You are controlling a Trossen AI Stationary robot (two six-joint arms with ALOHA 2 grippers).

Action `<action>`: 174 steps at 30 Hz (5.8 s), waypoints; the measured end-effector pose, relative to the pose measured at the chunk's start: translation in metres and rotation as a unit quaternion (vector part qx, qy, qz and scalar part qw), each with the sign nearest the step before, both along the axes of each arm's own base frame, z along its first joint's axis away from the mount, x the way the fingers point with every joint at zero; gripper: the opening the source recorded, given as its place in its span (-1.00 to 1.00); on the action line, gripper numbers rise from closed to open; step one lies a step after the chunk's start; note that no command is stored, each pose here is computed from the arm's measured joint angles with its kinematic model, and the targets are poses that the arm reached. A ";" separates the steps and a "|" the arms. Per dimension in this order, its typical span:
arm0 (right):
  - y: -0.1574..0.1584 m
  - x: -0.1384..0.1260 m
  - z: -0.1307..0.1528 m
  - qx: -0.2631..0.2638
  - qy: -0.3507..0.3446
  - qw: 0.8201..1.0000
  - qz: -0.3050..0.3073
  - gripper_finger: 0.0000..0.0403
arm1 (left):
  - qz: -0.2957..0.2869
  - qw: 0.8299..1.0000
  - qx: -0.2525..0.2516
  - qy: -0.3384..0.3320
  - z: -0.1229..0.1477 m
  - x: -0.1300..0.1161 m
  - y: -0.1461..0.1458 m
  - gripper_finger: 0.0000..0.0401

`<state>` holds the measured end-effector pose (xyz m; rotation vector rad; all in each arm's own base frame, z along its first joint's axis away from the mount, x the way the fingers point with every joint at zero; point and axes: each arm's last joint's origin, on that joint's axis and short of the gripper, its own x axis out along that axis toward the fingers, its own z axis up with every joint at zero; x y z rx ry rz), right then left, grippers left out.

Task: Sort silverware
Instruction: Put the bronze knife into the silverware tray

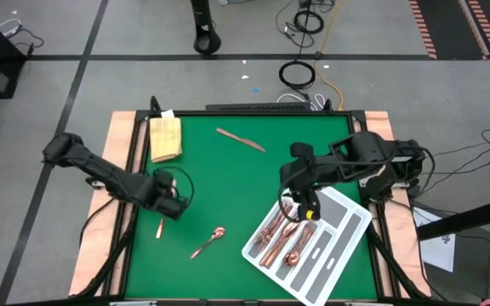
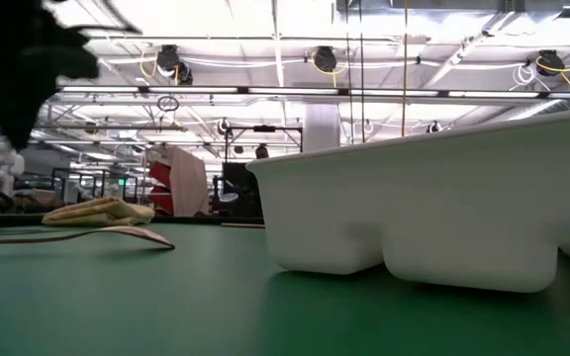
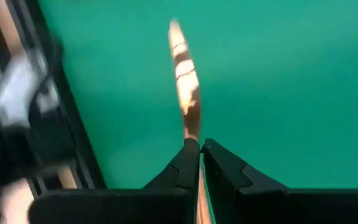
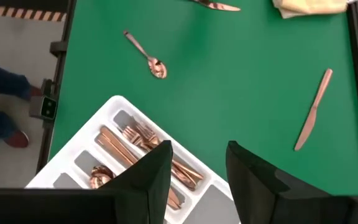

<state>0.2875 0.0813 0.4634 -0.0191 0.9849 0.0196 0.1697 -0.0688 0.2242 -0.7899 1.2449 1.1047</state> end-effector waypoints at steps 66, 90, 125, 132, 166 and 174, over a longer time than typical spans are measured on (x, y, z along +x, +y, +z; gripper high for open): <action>0.031 -0.009 -0.001 -0.020 0.002 0.994 0.104 -0.30 | -0.024 0.994 -0.078 0.075 -0.072 0.010 -0.023 -0.44; 0.039 -0.013 -0.001 0.001 0.005 0.996 0.087 -0.30 | -0.016 0.992 -0.110 0.057 -0.104 0.005 0.015 -0.54; 0.055 -0.020 -0.001 -0.034 -0.007 0.993 0.116 -0.30 | -0.054 0.982 -0.017 -0.180 -0.068 0.079 0.008 -0.99; 0.051 -0.017 -0.003 -0.100 -0.022 0.991 0.083 -0.30 | -0.074 0.977 -0.011 -0.202 -0.053 0.090 0.006 -0.99; -0.004 0.024 -0.074 -0.012 0.117 0.987 0.111 -0.30 | -0.048 0.990 -0.045 -0.125 -0.099 0.088 0.039 -1.00; -0.004 0.022 -0.065 -0.006 0.082 0.991 0.107 -0.30 | -0.077 0.961 -0.056 -0.259 -0.095 0.128 0.047 -1.00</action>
